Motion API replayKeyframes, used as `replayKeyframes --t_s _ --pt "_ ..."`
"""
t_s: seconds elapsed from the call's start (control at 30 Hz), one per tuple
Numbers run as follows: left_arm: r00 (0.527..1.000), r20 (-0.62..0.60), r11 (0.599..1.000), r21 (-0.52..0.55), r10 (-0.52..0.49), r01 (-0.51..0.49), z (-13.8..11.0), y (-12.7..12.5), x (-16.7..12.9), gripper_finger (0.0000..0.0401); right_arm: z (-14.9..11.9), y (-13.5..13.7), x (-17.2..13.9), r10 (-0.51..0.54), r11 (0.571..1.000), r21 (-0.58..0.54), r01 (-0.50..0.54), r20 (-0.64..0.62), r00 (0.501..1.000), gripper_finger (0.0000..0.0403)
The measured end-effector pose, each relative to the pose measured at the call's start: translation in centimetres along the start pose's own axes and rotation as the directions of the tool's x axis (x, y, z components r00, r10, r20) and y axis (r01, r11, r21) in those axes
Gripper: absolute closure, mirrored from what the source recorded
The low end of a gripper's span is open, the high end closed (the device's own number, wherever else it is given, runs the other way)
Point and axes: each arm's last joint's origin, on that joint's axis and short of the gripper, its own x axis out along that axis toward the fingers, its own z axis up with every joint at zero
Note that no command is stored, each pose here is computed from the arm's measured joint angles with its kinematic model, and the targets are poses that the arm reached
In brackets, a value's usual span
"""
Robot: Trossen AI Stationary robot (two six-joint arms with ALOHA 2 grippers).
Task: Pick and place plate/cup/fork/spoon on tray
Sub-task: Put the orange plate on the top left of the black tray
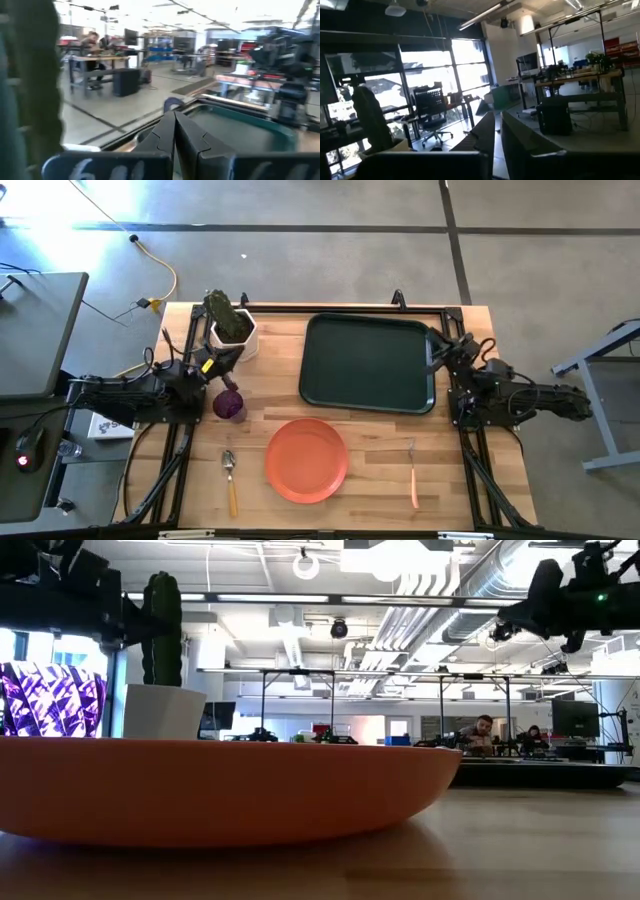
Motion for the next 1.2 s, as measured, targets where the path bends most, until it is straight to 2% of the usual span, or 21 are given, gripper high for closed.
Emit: replayKeyframes --t_s 0.17,0.3,0.4,0.5,0.7,0.9,1.03,1.13,1.2 --pt "0.993 0.048 0.991 -0.062 -0.112 0.114 0.5 -0.5 0.4 0.0377 -1.0 0.0 0.1 0.044 0.998 0.051 -0.040 -0.081 0.996 0.0323" --pt "0.973 0.101 0.966 -0.132 -0.208 0.221 1.2 -1.2 1.0 0.0334 -1.1 -0.2 0.4 0.014 0.999 0.040 -0.011 -0.083 0.996 0.0285" --pt "0.962 0.037 0.944 -0.187 -0.270 0.272 1.4 -2.1 2.0 0.0296 -0.9 -0.4 0.5 0.003 0.997 0.076 0.002 -0.063 0.998 0.0267" --pt "0.944 -0.031 0.921 -0.232 -0.328 0.312 1.9 -3.3 3.2 0.0267 -0.8 -0.3 0.6 0.036 0.991 0.132 -0.029 -0.057 0.998 0.0257" --pt "0.896 -0.161 0.901 -0.210 -0.414 0.379 2.0 -6.7 5.4 0.0249 -1.8 -0.2 0.7 0.046 0.979 0.203 -0.016 -0.142 0.989 0.0253" --pt "0.819 -0.349 0.885 -0.279 -0.456 0.374 -0.9 -9.7 6.5 0.0247 -2.3 0.2 1.0 0.112 0.967 0.246 -0.065 -0.182 0.977 0.0253" --pt "0.736 -0.428 0.848 -0.342 -0.524 0.405 -2.1 -11.3 7.4 0.0241 -2.0 0.5 1.0 0.193 0.946 0.293 -0.140 -0.159 0.968 0.0253" --pt "0.649 -0.499 0.818 -0.383 -0.574 0.429 -2.9 -12.1 8.1 0.0239 -1.8 0.7 1.0 0.254 0.913 0.361 -0.191 -0.136 0.958 0.0253" --pt "0.613 -0.554 0.826 -0.375 -0.563 0.420 -3.8 -12.6 8.5 0.0238 -1.7 0.8 1.0 0.283 0.899 0.382 -0.214 -0.133 0.950 0.0253"
